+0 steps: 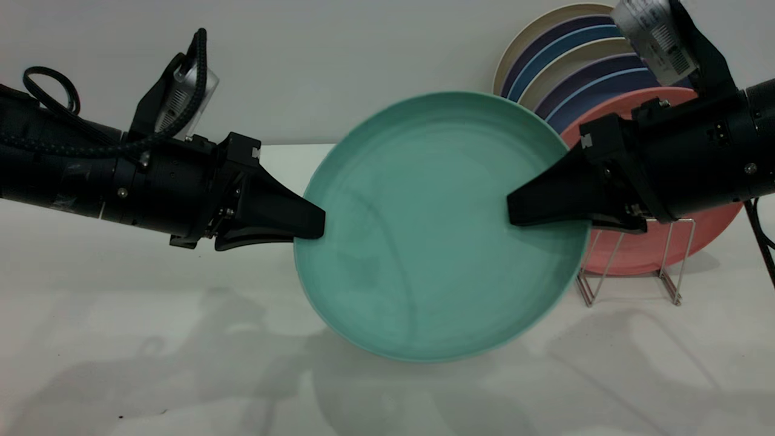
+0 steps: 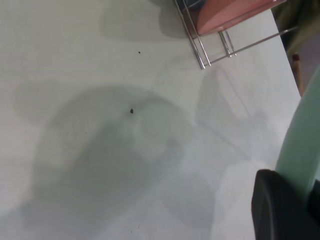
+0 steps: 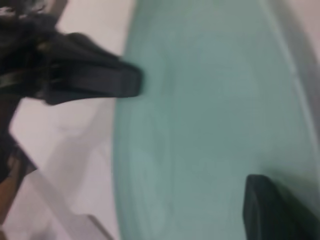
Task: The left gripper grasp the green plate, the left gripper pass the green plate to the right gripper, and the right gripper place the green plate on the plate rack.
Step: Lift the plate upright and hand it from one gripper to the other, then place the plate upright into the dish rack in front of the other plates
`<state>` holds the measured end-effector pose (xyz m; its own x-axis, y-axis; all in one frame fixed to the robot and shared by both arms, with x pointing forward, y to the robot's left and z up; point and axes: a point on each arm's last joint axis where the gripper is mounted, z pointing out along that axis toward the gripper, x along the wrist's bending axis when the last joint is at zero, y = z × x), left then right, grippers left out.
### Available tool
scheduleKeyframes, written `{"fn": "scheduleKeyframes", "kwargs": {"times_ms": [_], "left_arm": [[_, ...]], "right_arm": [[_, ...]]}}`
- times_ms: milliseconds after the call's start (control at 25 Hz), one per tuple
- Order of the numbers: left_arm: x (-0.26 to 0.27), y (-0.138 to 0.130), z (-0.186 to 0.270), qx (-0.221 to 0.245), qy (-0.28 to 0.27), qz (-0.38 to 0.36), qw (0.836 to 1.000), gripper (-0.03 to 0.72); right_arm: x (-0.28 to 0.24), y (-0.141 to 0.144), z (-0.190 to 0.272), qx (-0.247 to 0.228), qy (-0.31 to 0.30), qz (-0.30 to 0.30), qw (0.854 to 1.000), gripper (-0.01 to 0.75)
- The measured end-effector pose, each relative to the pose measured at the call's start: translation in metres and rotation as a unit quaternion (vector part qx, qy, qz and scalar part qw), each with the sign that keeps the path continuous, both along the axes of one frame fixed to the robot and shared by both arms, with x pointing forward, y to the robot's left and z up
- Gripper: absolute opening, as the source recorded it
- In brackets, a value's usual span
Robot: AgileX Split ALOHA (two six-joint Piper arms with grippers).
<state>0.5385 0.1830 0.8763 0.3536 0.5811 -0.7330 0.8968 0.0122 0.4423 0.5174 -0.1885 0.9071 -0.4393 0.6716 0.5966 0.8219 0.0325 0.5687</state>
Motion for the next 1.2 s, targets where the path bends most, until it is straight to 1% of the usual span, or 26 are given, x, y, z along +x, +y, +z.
{"fn": "scheduleKeyframes", "kwargs": {"times_ms": [120, 160, 240, 280, 360, 400, 480, 520, 600, 680, 760, 840, 920, 960, 1040, 1160, 1200], "left_arm": [[0.0, 0.006, 0.0, -0.002, 0.011, 0.004, 1.0, 0.08], [0.0, 0.009, 0.001, -0.009, 0.018, 0.004, 1.0, 0.113], [0.0, 0.019, 0.003, -0.026, 0.032, 0.006, 0.999, 0.211], [0.003, 0.032, 0.002, -0.025, 0.039, 0.027, 0.999, 0.259], [0.01, 0.062, 0.001, -0.02, 0.048, 0.082, 0.995, 0.39], [0.011, 0.076, 0.0, -0.02, 0.052, 0.099, 0.994, 0.444], [0.011, 0.095, 0.002, -0.035, 0.054, 0.114, 0.991, 0.559], [0.01, 0.104, 0.003, -0.039, 0.055, 0.123, 0.99, 0.601], [0.009, 0.119, 0.004, -0.047, 0.057, 0.142, 0.987, 0.644], [0.008, 0.133, 0.003, -0.047, 0.058, 0.159, 0.984, 0.652], [0.006, 0.141, 0.002, -0.04, 0.061, 0.167, 0.983, 0.643], [0.005, 0.145, 0.0, -0.026, 0.071, 0.17, 0.983, 0.624], [0.003, 0.146, -0.004, -0.004, 0.084, 0.171, 0.982, 0.602], [0.002, 0.147, -0.006, 0.004, 0.089, 0.173, 0.981, 0.594], [0.002, 0.149, -0.008, 0.015, 0.097, 0.179, 0.979, 0.587], [0.002, 0.149, -0.008, 0.016, 0.103, 0.183, 0.977, 0.585], [0.002, 0.149, -0.008, 0.017, 0.104, 0.184, 0.977, 0.585]], "right_arm": [[0.001, -0.002, -0.002, -0.012, -0.001, 0.004, 1.0, 0.089], [0.002, -0.004, -0.002, -0.012, -0.002, 0.006, 1.0, 0.086], [0.003, -0.01, -0.001, -0.013, -0.005, 0.007, 1.0, 0.082], [0.004, -0.017, -0.003, -0.025, -0.011, 0.01, 1.0, 0.082], [0.007, -0.035, -0.005, -0.045, -0.02, 0.003, 0.999, 0.082], [0.008, -0.041, -0.005, -0.05, -0.026, 0.003, 0.998, 0.082], [0.009, -0.05, -0.004, -0.048, -0.038, 0.008, 0.998, 0.082], [0.009, -0.054, -0.003, -0.048, -0.046, 0.015, 0.998, 0.082], [0.008, -0.058, -0.002, -0.053, -0.065, 0.033, 0.996, 0.082], [0.007, -0.06, 0.003, -0.077, -0.101, 0.061, 0.99, 0.082], [0.005, -0.063, 0.012, -0.123, -0.154, 0.094, 0.976, 0.082], [0.005, -0.068, 0.023, -0.186, -0.207, 0.117, 0.953, 0.082], [0.003, -0.075, 0.039, -0.241, -0.239, 0.116, 0.933, 0.082], [0.003, -0.078, 0.047, -0.271, -0.255, 0.12, 0.921, 0.082], [0.001, -0.083, 0.067, -0.324, -0.296, 0.132, 0.889, 0.082], [0.0, -0.088, 0.097, -0.386, -0.351, 0.146, 0.841, 0.082], [0.0, -0.089, 0.106, -0.4, -0.365, 0.15, 0.827, 0.082]]}}
